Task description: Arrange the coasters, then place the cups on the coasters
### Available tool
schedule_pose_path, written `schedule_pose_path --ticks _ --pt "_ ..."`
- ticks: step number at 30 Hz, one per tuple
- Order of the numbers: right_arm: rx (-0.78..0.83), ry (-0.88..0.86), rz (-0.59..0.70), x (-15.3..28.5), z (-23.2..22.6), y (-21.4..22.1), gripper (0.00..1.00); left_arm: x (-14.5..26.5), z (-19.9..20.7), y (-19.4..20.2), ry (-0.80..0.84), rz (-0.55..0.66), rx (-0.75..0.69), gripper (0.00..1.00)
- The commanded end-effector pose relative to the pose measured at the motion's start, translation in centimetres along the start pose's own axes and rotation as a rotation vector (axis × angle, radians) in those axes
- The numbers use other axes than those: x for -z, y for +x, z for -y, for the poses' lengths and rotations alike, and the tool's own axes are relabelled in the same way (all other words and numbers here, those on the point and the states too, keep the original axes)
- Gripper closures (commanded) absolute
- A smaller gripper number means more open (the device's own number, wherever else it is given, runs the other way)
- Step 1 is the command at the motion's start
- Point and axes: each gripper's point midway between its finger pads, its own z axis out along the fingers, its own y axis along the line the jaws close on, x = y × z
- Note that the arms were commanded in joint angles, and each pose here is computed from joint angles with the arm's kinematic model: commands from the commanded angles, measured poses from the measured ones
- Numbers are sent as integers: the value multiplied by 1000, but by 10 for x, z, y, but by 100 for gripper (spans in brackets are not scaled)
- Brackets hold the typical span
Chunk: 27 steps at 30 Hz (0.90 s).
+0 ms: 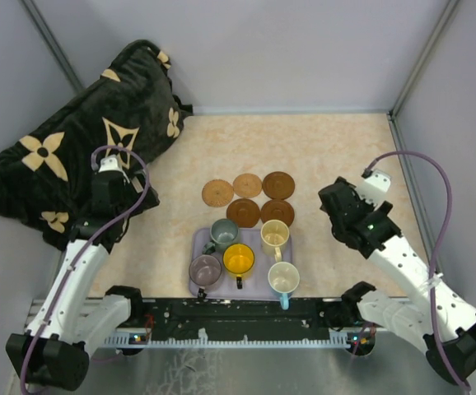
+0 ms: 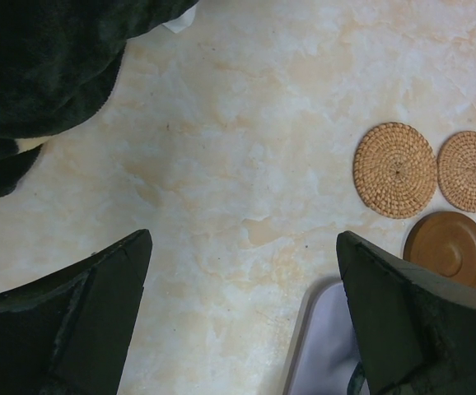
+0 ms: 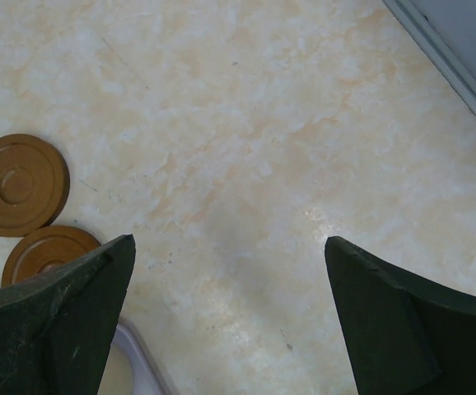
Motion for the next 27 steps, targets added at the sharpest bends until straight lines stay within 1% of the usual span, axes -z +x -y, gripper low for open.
schedule_pose_path --ticks 1,7,9,10,11,13,16,18,21,22,27 --pt "-2 -86 65 4 -35 -33 1 0 24 -23 102 50 24 1" --pt "50 -99 112 -8 -62 -47 1 -12 40 -24 152 28 56 1" --pt "63 -113 100 -17 -73 -50 1 -18 44 -24 163 22 59 1" --pt "59 -117 66 -25 -77 -49 1 -20 47 -24 171 16 60 1" --pt "54 -166 -8 -33 -88 -41 1 -22 50 -24 183 13 60 1" --pt "38 -207 -105 -50 -100 -30 1 -29 55 -22 190 2 61 1" --pt "63 -236 -166 -64 -114 -11 4 -39 61 -17 186 -9 48 1" --pt "73 -250 -192 -70 -118 3 13 -48 66 -10 187 -27 44 1" --pt "89 -254 -228 -78 -118 22 33 -60 79 4 221 -74 43 1" --pt "94 -258 -241 -78 -119 27 37 -65 84 8 230 -88 38 1" --pt "109 -320 -294 -73 -121 53 49 -80 105 33 235 -136 -26 1"
